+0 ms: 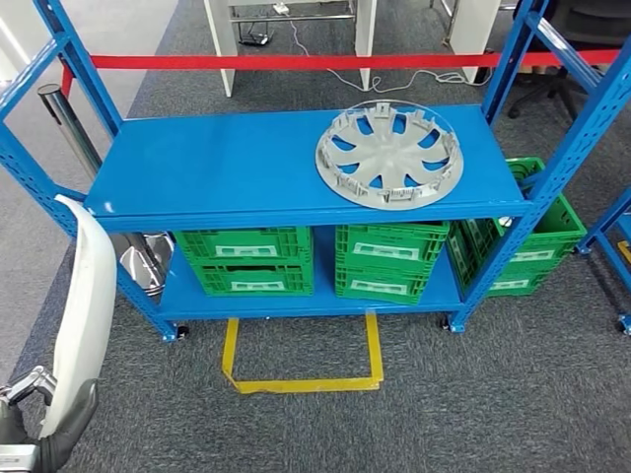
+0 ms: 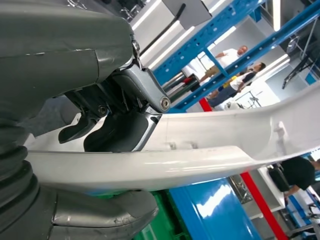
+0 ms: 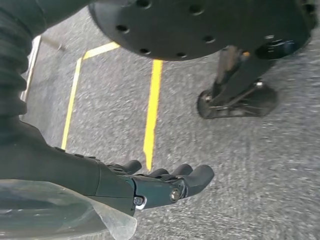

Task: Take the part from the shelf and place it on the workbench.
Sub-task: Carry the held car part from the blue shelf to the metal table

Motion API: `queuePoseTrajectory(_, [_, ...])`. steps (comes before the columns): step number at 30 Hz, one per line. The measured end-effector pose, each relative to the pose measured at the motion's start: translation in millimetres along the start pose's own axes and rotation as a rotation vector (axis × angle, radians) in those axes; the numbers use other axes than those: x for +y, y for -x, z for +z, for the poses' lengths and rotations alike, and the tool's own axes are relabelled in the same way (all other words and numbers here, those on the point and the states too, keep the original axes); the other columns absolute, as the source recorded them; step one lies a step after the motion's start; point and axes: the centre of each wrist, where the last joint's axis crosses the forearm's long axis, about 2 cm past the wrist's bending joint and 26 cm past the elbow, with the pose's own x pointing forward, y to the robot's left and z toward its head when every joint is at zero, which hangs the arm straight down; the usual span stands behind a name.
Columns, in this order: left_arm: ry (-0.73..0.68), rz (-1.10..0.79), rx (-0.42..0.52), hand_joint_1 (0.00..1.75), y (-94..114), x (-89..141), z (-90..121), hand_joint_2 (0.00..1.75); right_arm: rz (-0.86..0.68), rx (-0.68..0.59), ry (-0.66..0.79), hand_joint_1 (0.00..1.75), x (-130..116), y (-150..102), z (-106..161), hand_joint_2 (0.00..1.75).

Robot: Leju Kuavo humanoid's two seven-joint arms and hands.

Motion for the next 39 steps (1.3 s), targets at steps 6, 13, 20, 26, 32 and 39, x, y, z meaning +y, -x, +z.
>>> queuePoseTrajectory(6, [-0.003, -0.001, 0.009, 1.75, -1, 1, 3, 1.75, 0.064, 0.0, -0.004, 0.0, -1, -3, -1, 1.75])
queuePoseTrajectory(13, [-0.039, 0.01, 0.013, 1.75, -7, 4, 7, 1.75, 0.123, -0.009, -0.003, 0.0, -3, -8, -3, 1.75])
queuePoseTrajectory(20, [-0.072, 0.031, 0.055, 1.75, -11, 6, 14, 1.75, 0.152, -0.021, 0.008, 0.0, -5, -12, -5, 1.75])
queuePoseTrajectory(26, [-0.101, 0.027, 0.07, 1.75, -13, 11, 15, 1.75, 0.16, -0.038, 0.005, 0.0, -6, -17, -7, 1.75])
queuePoseTrajectory(32, [-0.084, 0.029, 0.067, 1.75, -11, 14, 17, 1.75, 0.165, -0.04, 0.005, 0.0, -6, -18, -7, 1.75])
queuePoseTrajectory(39, [-0.091, 0.027, 0.056, 1.75, -10, 18, 15, 1.75, 0.169, -0.047, 0.003, 0.0, -6, -22, -9, 1.75])
